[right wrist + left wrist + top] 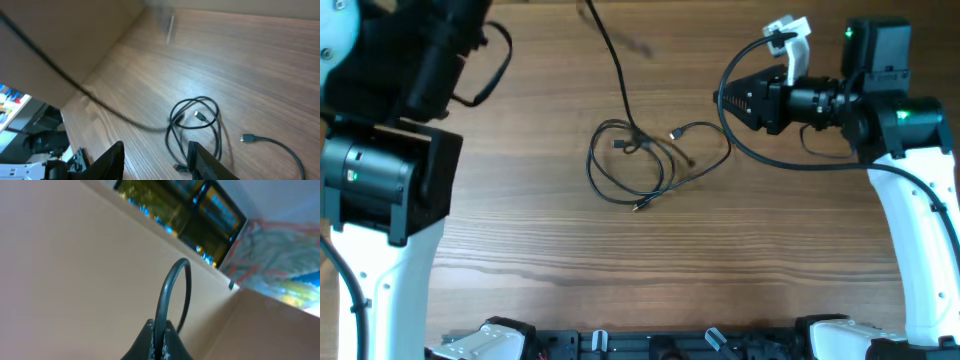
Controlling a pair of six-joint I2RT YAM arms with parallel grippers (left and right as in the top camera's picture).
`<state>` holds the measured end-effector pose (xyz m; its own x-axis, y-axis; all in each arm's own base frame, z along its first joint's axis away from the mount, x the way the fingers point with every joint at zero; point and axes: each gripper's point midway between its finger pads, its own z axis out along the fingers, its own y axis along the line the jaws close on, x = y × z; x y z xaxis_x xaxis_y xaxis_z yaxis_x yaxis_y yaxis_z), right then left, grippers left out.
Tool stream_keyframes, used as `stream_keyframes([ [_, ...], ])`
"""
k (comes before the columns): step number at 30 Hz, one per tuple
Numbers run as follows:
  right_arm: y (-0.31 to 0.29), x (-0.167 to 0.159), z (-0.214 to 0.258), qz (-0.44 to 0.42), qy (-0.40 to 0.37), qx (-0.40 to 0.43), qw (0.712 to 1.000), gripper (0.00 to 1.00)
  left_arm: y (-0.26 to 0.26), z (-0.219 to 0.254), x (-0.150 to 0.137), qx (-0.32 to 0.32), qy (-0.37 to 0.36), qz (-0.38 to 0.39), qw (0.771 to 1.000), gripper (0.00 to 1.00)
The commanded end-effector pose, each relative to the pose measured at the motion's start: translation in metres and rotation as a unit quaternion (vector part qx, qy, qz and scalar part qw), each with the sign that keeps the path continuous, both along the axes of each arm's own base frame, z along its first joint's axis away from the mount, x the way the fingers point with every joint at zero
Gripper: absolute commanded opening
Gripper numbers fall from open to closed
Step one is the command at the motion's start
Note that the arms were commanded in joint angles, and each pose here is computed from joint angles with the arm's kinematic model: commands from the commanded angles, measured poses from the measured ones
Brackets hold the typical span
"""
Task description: Untangle cables
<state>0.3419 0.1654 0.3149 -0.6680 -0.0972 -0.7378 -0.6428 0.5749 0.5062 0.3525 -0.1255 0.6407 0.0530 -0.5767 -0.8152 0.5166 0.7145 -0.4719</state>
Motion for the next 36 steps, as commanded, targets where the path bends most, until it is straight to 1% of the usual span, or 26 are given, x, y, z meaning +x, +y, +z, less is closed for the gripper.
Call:
stream_keyframes([
  [1,0.005,-0.001,0.004,0.012,-0.014,-0.002,1.000,0.43,0.001,-0.010,0.001,0.027,0.018,0.009,0.999,0.04],
  [2,0.004,-0.001,0.003,0.011,-0.013,-0.004,1.000,0.43,-0.002,-0.028,0.007,0.051,0.045,0.006,0.998,0.04],
  [3,0.004,-0.001,0.003,0.010,-0.011,-0.004,1.000,0.43,-0.005,-0.054,0.015,0.079,0.088,0.007,0.993,0.04],
  [4,0.004,-0.002,0.003,0.011,-0.011,-0.004,1.000,0.43,-0.008,-0.083,0.024,0.109,0.132,0.007,0.985,0.04],
  [6,0.005,-0.002,0.003,0.011,-0.011,-0.004,1.000,0.47,-0.012,-0.131,0.040,0.150,0.204,0.003,0.967,0.04],
  [8,0.005,-0.002,0.003,0.011,-0.011,-0.004,1.000,0.47,-0.015,-0.148,0.053,0.156,0.226,0.002,0.961,0.04],
  [10,0.007,-0.003,0.002,0.015,-0.009,-0.004,1.000,0.47,-0.017,-0.143,0.065,0.151,0.209,0.004,0.966,0.04],
  [12,0.012,-0.005,-0.002,0.015,-0.006,-0.016,1.000,0.47,-0.018,-0.131,0.068,0.140,0.187,0.006,0.972,0.04],
  [13,0.014,-0.005,-0.005,0.010,-0.002,-0.025,1.000,0.47,-0.018,-0.126,0.069,0.123,0.182,0.005,0.975,0.04],
  [16,0.015,-0.005,-0.023,-0.030,0.036,-0.067,0.997,0.47,-0.018,-0.128,0.069,0.112,0.192,0.004,0.975,0.04],
  [17,0.016,-0.004,-0.033,-0.053,0.061,-0.082,0.993,0.47,-0.016,-0.129,0.069,0.111,0.195,0.008,0.974,0.04],
  [19,0.020,-0.004,-0.048,-0.072,0.092,-0.100,0.988,0.47,-0.011,-0.123,0.071,0.105,0.187,0.015,0.977,0.04],
  [20,0.024,-0.004,-0.054,-0.069,0.101,-0.107,0.987,0.47,-0.007,-0.117,0.073,0.086,0.183,0.019,0.979,0.04],
  [21,0.031,-0.005,-0.061,-0.060,0.109,-0.111,0.986,0.47,0.000,-0.109,0.073,0.047,0.182,0.021,0.982,0.04],
  [23,0.039,-0.005,-0.071,-0.054,0.127,-0.113,0.984,0.47,0.009,-0.096,0.072,-0.001,0.178,0.022,0.984,0.04],
  [24,0.053,-0.010,-0.078,-0.027,0.138,-0.109,0.984,0.47,0.016,-0.087,0.069,-0.039,0.177,0.021,0.983,0.04],
  [28,0.084,-0.025,-0.079,0.064,0.089,-0.113,0.988,0.48,0.016,-0.088,0.066,-0.043,0.183,0.021,0.982,0.04],
  [33,0.108,-0.030,-0.081,0.111,0.047,-0.117,0.986,0.53,0.016,-0.088,0.066,-0.043,0.183,0.021,0.982,0.04],
  [36,0.118,-0.030,-0.087,0.123,0.042,-0.119,0.984,0.54,0.016,-0.089,0.066,-0.043,0.185,0.021,0.981,0.04],
])
